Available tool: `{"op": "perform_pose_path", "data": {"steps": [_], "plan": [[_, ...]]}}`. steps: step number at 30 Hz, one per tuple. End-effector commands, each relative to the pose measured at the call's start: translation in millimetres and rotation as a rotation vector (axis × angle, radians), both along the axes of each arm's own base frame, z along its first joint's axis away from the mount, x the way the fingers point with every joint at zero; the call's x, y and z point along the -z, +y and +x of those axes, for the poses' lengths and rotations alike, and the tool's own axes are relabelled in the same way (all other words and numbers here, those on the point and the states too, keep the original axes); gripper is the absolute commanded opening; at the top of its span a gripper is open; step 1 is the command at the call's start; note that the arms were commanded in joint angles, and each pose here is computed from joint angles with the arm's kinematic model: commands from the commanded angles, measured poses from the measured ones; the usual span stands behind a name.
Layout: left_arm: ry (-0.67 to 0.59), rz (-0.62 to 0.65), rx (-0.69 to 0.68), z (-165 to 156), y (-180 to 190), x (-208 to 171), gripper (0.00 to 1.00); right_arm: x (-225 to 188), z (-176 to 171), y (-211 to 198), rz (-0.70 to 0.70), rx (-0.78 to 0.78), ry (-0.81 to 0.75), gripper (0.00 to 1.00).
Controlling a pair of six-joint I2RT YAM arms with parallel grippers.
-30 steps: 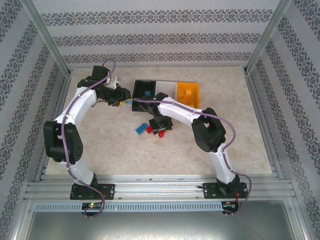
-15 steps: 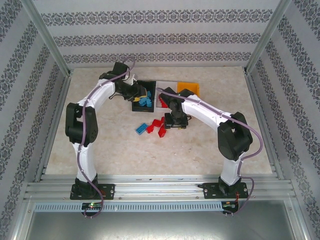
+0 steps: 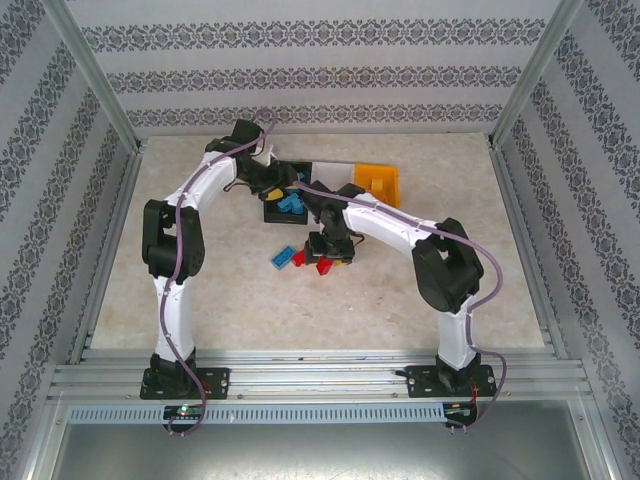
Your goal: Sort the legos into containers by color
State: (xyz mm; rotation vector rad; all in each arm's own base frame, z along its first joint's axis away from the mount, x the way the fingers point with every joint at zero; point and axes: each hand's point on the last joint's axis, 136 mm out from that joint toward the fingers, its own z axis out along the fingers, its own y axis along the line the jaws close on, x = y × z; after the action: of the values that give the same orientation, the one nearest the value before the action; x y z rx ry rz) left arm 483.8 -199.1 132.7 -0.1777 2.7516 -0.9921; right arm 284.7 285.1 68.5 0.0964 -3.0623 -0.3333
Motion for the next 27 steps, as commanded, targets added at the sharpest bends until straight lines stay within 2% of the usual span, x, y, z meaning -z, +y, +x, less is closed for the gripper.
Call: {"op": "perform_pose_path", "data": {"steps": [1,6,10,13,20,22,27], "plan": [[-0.019,0.009,0.001,-6.4,10.0,-20.3,0.60,2.9,0.1,7.3,0.004,-0.011,0.029,0.58],[-0.044,-0.024,-0.032,-15.1,23.4,-40.4,0.61,9.3,-1.5,8.3,-0.012,-0.014,0.044,0.49],[-0.062,-0.040,-0.055,-25.9,34.5,-52.6,0.61,12.4,-1.2,8.1,-0.024,-0.009,0.045,0.34],[-0.069,-0.049,-0.068,-36.7,42.1,-58.6,0.62,14.2,-1.1,8.0,-0.028,-0.003,0.044,0.31],[-0.073,-0.048,-0.090,-67.0,56.8,-66.0,0.62,19.1,-1.7,8.2,-0.031,0.034,0.053,0.49],[-0.069,-0.043,-0.087,-78.4,58.9,-65.2,0.63,22.2,-2.2,9.7,-0.031,0.043,0.060,0.58],[-0.055,-0.032,-0.083,-105.3,62.9,-59.9,0.63,31.2,-3.1,10.6,-0.053,0.053,0.079,0.66]]}}
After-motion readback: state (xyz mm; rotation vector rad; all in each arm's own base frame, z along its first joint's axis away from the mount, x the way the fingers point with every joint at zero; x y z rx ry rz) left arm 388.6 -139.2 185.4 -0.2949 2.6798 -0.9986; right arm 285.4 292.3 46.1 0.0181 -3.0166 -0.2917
